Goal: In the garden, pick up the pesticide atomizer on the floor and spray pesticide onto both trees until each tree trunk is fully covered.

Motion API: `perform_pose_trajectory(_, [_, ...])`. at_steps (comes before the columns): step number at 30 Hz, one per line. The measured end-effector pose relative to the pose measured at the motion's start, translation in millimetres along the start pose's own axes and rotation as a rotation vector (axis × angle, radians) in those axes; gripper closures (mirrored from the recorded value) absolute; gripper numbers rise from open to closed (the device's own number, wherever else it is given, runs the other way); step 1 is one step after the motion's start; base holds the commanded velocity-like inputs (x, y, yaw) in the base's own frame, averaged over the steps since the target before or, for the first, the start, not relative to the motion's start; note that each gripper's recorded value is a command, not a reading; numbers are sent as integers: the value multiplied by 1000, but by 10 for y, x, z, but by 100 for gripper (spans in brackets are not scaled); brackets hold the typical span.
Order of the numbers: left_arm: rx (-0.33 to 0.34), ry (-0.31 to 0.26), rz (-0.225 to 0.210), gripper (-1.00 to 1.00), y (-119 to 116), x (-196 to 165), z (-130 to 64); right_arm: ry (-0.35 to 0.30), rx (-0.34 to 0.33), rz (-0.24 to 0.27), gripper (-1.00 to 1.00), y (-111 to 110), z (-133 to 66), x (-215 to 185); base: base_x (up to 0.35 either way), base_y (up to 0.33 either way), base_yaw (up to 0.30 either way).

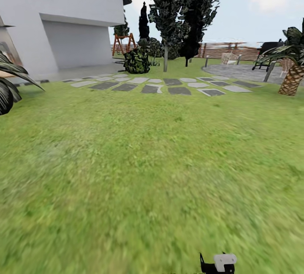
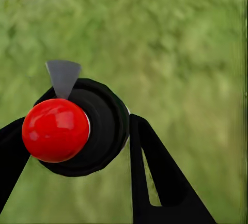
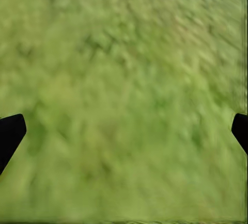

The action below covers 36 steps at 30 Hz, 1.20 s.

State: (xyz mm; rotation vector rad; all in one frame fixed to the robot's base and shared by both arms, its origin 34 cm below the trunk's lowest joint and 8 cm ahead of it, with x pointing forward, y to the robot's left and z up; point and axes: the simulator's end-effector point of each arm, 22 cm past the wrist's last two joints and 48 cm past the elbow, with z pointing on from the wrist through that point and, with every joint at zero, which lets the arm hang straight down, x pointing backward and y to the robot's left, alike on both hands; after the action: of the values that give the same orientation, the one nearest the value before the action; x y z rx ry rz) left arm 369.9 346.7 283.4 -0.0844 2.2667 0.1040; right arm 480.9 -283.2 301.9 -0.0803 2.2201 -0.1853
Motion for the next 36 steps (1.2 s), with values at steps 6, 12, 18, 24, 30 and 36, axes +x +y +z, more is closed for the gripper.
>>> perform_pose_trajectory(6, [18,-77,4,100,-85,-286,124,2,0,-1,-100,-5,0,11,0,0,-285])
perform_pose_trajectory(12, [-49,-223,-15,100,146,-875,301,4,-1,0,-100,3,1,18,0,0,-286])
perform_pose_trajectory(18, [-48,-224,32,100,411,-927,304,3,-1,0,-100,4,2,16,0,0,-290])
perform_pose_trajectory(24, [-7,-32,-18,100,161,-634,493,-1,9,3,-100,-32,12,-2,0,0,-291])
perform_pose_trajectory(30, [-21,-67,-19,100,229,-686,463,3,16,14,-100,-52,9,12,0,0,-292])
perform_pose_trajectory(36, [-40,-78,-19,100,297,-713,457,3,16,15,-100,-41,8,12,0,0,-294])
